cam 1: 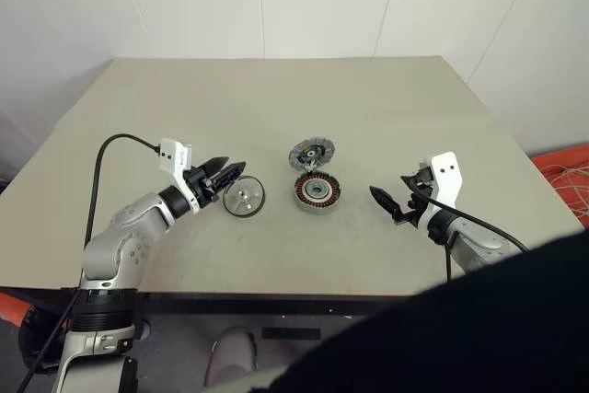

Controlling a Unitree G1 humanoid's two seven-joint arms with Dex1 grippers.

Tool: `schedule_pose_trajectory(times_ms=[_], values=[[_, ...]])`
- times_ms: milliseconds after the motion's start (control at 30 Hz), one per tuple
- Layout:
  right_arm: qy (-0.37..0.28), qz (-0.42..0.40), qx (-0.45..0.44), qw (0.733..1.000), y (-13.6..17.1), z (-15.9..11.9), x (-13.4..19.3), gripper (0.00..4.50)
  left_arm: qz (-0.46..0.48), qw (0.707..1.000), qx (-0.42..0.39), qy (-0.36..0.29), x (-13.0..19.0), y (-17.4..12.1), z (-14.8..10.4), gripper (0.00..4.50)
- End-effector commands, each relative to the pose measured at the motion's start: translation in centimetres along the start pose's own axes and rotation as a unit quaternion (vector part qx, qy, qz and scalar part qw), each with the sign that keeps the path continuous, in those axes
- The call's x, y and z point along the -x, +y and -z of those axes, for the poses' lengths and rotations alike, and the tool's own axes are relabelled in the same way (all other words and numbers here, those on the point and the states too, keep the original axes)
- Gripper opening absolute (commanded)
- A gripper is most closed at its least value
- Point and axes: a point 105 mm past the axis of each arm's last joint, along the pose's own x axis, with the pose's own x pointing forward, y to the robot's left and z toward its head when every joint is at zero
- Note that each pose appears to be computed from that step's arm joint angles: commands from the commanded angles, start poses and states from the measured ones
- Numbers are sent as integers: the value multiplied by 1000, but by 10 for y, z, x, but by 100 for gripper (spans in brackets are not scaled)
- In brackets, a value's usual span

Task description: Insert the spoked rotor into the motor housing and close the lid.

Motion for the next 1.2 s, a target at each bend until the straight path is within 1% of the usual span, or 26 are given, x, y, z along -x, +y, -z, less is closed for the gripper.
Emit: schedule_pose_trajectory(times_ms=[33, 1200], values=[[-23, -2, 16, 1000, 0, -13, -1, 447, 14, 999, -22, -22, -3, -5, -16, 286], [-8, 3, 15, 1000, -3, -4, 0, 447, 13, 999, -22, -23, -1, -7, -15, 286]])
